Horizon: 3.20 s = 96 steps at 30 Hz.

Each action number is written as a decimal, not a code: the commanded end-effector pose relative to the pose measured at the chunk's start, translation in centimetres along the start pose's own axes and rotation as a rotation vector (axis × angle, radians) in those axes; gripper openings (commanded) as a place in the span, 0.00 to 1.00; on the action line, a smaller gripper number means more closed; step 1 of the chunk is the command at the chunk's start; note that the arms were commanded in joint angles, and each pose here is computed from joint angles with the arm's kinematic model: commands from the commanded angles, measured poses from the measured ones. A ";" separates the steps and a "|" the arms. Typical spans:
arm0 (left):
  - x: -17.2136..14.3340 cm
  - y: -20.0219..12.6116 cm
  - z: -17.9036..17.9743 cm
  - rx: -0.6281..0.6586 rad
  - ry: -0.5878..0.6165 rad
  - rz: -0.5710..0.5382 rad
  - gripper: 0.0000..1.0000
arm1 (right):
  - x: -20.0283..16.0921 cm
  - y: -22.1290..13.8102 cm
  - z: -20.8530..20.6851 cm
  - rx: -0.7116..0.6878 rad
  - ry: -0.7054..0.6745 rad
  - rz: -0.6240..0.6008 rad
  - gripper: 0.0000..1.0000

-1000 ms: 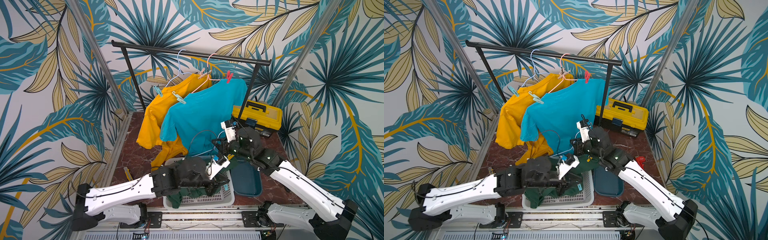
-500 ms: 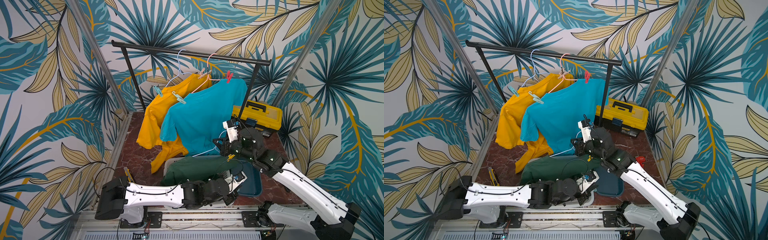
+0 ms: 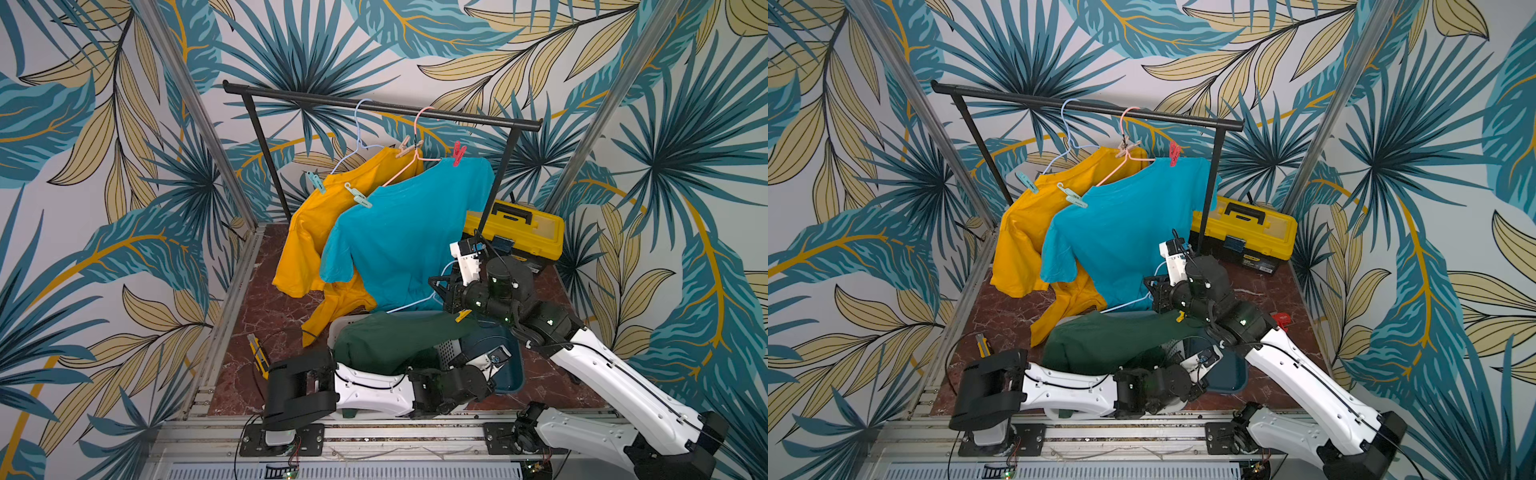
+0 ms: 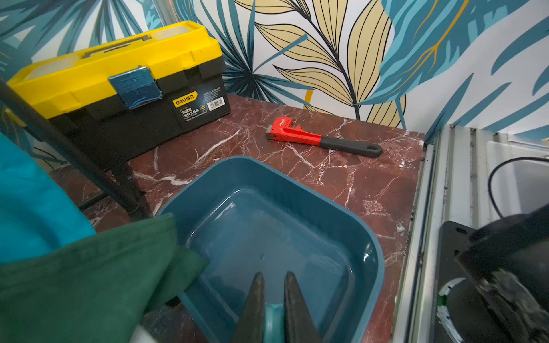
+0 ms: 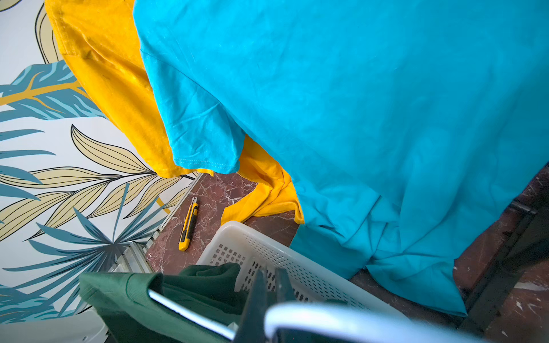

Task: Remove the clothespins securing t-shirts to the hanger
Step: Place the clothespin in the storage box, then adjust the hanger.

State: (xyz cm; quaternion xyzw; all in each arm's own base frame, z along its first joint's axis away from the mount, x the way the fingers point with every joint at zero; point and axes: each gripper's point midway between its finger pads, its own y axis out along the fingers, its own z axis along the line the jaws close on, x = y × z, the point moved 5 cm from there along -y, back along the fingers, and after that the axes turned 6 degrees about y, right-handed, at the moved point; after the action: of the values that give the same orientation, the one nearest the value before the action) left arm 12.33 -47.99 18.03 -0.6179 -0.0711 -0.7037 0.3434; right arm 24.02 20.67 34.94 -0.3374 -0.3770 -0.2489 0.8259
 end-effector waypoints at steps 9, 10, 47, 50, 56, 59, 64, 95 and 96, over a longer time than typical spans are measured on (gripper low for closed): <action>0.9 2.5 0.3 0.085 0.044 -0.033 0.51 | -0.3 -0.6 0.2 0.016 0.010 -0.005 0.00; 1.1 2.4 0.3 0.085 0.044 -0.036 0.56 | -0.2 -0.6 0.2 0.018 0.007 -0.006 0.00; 6.5 -25.3 23.3 0.225 -0.451 -0.110 1.00 | -0.1 0.0 0.7 0.051 0.012 -0.005 0.00; 8.0 -26.3 24.4 0.201 -0.368 -0.031 1.00 | -0.1 0.2 0.7 0.058 0.018 -0.001 0.00; 8.1 -23.4 25.4 0.025 -0.397 0.167 1.00 | 0.1 0.4 1.0 0.073 0.025 -0.002 0.00; 7.3 -21.9 25.2 -0.128 -0.474 0.201 1.00 | 0.3 0.3 1.1 0.070 0.019 0.002 0.00; 6.2 -19.8 23.9 -0.283 -0.509 0.272 1.00 | 0.5 -0.1 1.2 0.063 0.009 -0.003 0.00; 4.9 -16.9 22.0 -0.425 -0.462 0.355 0.37 | 0.4 0.0 1.0 0.056 0.012 -0.004 0.00; 4.9 -16.8 22.0 -0.426 -0.459 0.355 0.35 | 0.5 0.1 1.0 0.058 0.013 -0.004 0.00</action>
State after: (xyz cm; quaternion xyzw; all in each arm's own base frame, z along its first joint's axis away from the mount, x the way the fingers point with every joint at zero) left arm 20.74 -25.44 31.86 -0.8286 0.1119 -0.4548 0.3066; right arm 23.92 21.16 34.62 -0.3302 -0.3723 -0.2337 0.8353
